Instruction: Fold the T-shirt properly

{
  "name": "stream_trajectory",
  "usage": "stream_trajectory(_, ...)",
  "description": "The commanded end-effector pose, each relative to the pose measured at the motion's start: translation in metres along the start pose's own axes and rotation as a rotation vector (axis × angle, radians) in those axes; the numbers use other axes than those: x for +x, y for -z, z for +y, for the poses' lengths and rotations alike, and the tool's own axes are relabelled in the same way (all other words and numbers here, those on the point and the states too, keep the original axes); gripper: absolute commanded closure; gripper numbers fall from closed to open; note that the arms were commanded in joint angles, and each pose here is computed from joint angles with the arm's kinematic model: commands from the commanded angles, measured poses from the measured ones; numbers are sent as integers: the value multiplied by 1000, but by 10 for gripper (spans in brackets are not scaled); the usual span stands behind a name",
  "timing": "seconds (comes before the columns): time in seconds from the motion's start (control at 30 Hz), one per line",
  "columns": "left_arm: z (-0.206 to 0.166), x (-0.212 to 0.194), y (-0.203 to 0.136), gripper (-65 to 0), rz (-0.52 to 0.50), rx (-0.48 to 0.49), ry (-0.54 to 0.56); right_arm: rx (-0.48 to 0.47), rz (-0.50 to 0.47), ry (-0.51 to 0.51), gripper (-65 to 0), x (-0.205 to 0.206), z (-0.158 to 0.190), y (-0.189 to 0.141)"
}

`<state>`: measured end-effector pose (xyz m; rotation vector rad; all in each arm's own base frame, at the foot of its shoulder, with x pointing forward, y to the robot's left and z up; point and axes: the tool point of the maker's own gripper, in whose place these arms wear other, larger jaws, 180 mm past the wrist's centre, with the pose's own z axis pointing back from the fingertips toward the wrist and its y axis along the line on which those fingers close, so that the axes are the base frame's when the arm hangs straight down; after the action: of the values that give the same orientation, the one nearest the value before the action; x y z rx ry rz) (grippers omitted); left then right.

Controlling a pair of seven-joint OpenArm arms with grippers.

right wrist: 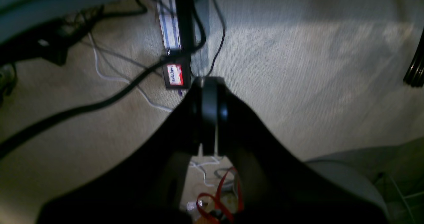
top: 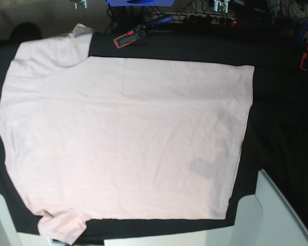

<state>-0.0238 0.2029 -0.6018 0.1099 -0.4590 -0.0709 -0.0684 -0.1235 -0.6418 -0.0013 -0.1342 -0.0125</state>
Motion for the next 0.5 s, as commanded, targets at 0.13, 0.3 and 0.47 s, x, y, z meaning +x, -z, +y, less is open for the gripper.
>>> stream_trajectory(0.13, 6, 0, 8, 0, 15, 15, -1, 0, -17, 1, -1, 7, 0, 1)
stream_trajectory(0.3, -9, -38, 32, 0, 246, -15, -33, 5, 61, 3, -6, 1, 2, 11)
stream_trajectory(0.47, -13, -40, 37, 0, 309, -24, -47, 12, 145, 2, -4, -14, 5, 15)
